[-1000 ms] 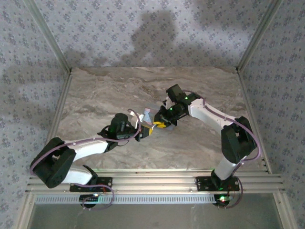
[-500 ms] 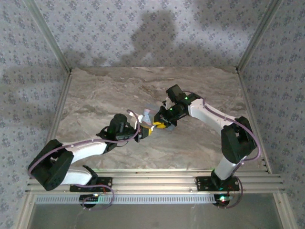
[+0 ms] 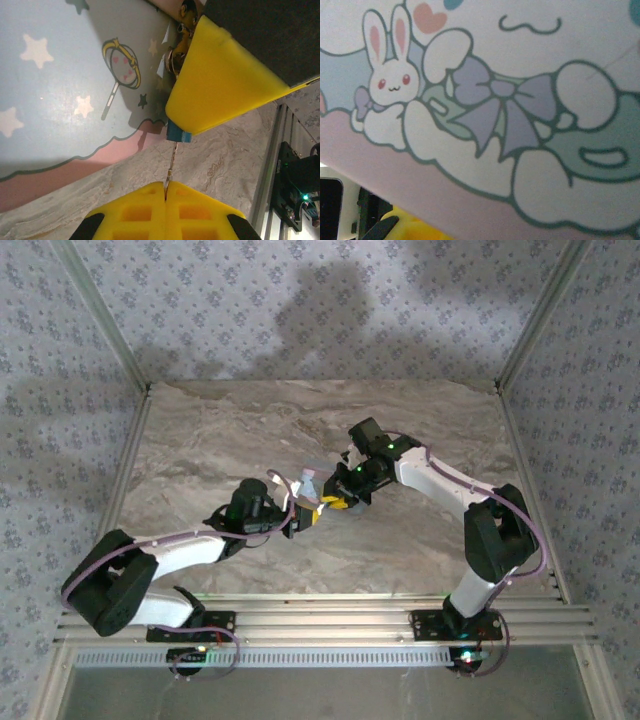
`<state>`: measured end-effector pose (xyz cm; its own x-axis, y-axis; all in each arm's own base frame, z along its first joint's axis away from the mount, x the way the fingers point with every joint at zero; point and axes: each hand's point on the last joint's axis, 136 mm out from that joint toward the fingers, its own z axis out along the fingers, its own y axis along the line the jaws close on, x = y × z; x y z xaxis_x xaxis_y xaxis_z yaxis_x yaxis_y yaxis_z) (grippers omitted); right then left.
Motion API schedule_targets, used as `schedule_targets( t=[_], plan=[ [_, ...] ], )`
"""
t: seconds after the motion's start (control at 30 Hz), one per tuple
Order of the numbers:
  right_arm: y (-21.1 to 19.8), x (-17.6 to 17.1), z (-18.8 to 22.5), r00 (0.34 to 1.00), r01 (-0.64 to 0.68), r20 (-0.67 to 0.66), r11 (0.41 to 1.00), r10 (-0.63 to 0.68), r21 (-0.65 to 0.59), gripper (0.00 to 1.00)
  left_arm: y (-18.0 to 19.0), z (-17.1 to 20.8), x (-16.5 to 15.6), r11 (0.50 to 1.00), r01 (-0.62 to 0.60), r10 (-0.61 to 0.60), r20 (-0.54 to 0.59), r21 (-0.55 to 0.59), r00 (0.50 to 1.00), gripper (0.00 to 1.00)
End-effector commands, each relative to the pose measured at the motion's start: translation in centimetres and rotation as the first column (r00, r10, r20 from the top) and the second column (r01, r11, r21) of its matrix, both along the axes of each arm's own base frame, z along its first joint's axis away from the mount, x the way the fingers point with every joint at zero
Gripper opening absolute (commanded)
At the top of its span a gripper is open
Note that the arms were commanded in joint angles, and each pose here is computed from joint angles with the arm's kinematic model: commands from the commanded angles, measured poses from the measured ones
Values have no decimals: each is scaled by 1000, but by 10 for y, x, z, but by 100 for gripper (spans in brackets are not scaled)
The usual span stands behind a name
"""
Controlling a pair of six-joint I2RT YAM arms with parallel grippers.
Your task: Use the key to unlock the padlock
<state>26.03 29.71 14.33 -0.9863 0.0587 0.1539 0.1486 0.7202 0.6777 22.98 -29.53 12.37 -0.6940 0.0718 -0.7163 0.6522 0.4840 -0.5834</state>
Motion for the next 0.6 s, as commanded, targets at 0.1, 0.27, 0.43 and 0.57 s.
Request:
schedule_targets(
  t=[0.1, 0.27, 0.43, 0.57],
  plan=[
    [4, -8, 3, 1000, -20, -21, 999, 21, 30, 0, -8, 21, 5, 998, 30, -28, 48, -47, 998, 0],
    [4, -9, 2, 999, -22, -22, 999, 23, 27, 0, -9, 25, 7, 998, 31, -28, 56, -54, 998, 0],
    [5, -10, 0, 999, -26, -26, 999, 26, 26, 0, -9, 27, 8, 998, 27, -24, 62, -55, 998, 0],
    [8, -12, 1, 999, -33, -25, 999, 34, 30, 0, -13, 31, 11, 997, 37, -33, 62, -66, 998, 0]
  ],
)
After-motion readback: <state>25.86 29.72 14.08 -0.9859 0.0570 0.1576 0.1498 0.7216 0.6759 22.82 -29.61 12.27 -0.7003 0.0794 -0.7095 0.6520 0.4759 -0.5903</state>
